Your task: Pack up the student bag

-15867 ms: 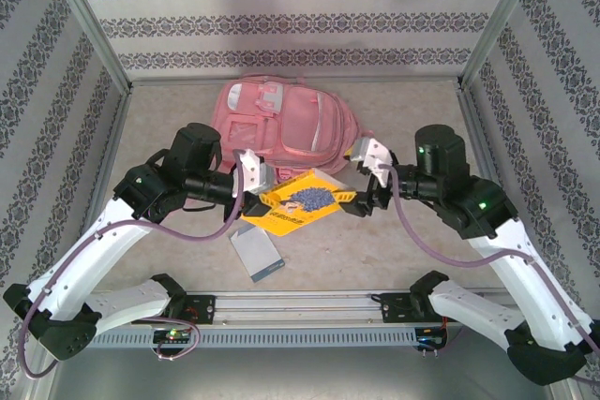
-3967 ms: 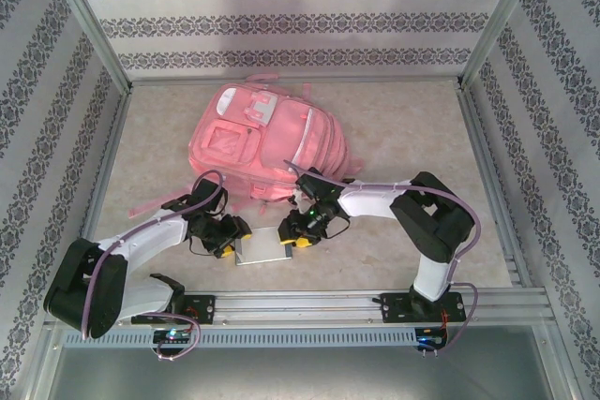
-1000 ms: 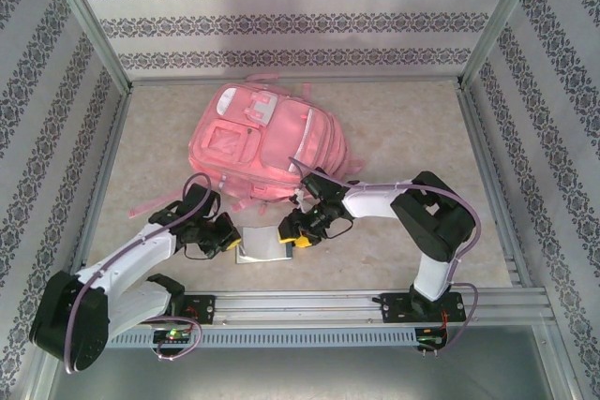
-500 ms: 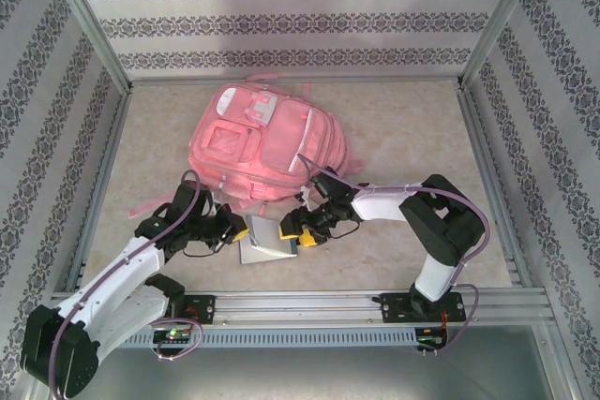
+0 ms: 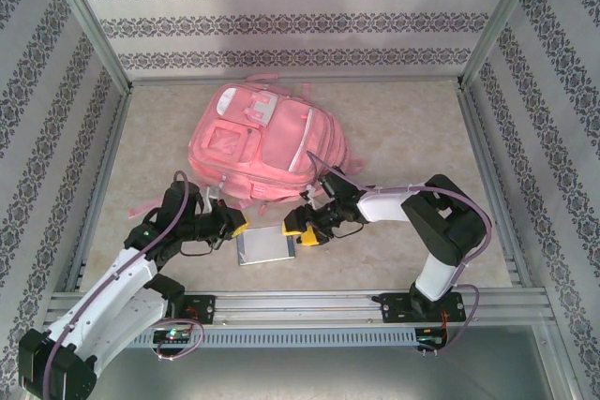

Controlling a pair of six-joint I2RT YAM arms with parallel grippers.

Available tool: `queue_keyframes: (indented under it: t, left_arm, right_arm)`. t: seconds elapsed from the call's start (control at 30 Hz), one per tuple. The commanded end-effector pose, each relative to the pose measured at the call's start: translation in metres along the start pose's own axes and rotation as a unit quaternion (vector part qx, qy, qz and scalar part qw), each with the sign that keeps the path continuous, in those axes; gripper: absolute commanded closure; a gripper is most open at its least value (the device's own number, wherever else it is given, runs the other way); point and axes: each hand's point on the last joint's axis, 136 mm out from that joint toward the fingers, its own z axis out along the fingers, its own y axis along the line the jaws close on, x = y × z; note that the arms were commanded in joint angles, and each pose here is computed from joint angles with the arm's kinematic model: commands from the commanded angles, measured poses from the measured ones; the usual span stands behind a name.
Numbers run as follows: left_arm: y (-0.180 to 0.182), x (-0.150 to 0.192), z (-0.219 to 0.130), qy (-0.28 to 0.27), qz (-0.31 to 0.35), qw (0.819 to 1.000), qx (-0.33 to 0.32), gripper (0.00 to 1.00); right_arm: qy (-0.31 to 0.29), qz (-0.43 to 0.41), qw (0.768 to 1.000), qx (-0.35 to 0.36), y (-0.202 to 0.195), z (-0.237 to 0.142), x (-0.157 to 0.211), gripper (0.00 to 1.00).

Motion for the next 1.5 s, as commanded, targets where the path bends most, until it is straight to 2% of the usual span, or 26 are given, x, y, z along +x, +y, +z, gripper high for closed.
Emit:
queue_keyframes:
  t: [0.0, 0.03, 0.07, 0.13, 0.17, 0.27, 0.33, 0.5, 0.73, 0.9, 1.1, 1.33, 1.47]
  left_arm:
    - [0.005, -0.001, -0.003, -0.005, -0.005, 1.000, -0.007, 1.00]
    - [0.018, -0.001, -0.003, -0.008, -0.009, 0.999, -0.037, 1.00]
    - [0.029, -0.001, -0.004, -0.008, -0.010, 0.998, -0.061, 0.94]
    - [0.053, 0.000, -0.004, -0.004, -0.010, 0.993, -0.117, 0.66]
    - [0.062, 0.000, -0.004, -0.002, -0.007, 0.990, -0.140, 0.58]
    - [0.084, -0.006, -0.003, -0.001, 0.009, 0.979, -0.204, 0.50]
    - [0.092, -0.014, 0.000, -0.004, 0.017, 0.973, -0.232, 0.50]
    - [0.095, -0.024, 0.021, 0.017, 0.025, 0.970, -0.240, 0.53]
    - [0.110, -0.024, 0.031, 0.040, 0.025, 0.963, -0.266, 0.54]
    - [0.112, -0.024, 0.045, 0.049, 0.008, 0.967, -0.251, 0.57]
    - [0.099, -0.026, 0.057, 0.058, 0.016, 0.971, -0.231, 0.61]
    - [0.076, -0.019, 0.066, 0.079, 0.020, 0.980, -0.184, 0.76]
    - [0.068, -0.015, 0.061, 0.090, 0.033, 0.978, -0.187, 0.77]
  right_arm:
    - [-0.032, 0.043, 0.997, 0.047, -0.032, -0.011, -0.002, 0.30]
    - [-0.030, 0.040, 0.998, 0.046, -0.032, -0.011, -0.002, 0.31]
    - [-0.027, 0.040, 0.998, 0.045, -0.031, -0.010, -0.001, 0.31]
    - [-0.024, 0.041, 0.998, 0.043, -0.031, -0.009, -0.001, 0.32]
    - [-0.025, 0.041, 0.998, 0.044, -0.031, -0.009, -0.002, 0.32]
    - [-0.018, 0.030, 0.998, 0.045, -0.026, -0.004, -0.002, 0.33]
    - [-0.006, 0.019, 0.999, 0.050, -0.020, 0.004, 0.002, 0.34]
    - [0.007, 0.014, 0.998, 0.061, -0.017, 0.020, 0.004, 0.41]
    - [0.010, 0.014, 0.998, 0.066, -0.017, 0.025, 0.002, 0.43]
    - [0.018, 0.016, 0.997, 0.066, -0.017, 0.032, 0.003, 0.44]
    - [0.029, 0.019, 0.997, 0.068, -0.019, 0.039, 0.003, 0.45]
    - [0.036, 0.023, 0.997, 0.071, -0.023, 0.044, 0.000, 0.47]
    - [0.039, 0.026, 0.996, 0.075, -0.028, 0.046, 0.000, 0.48]
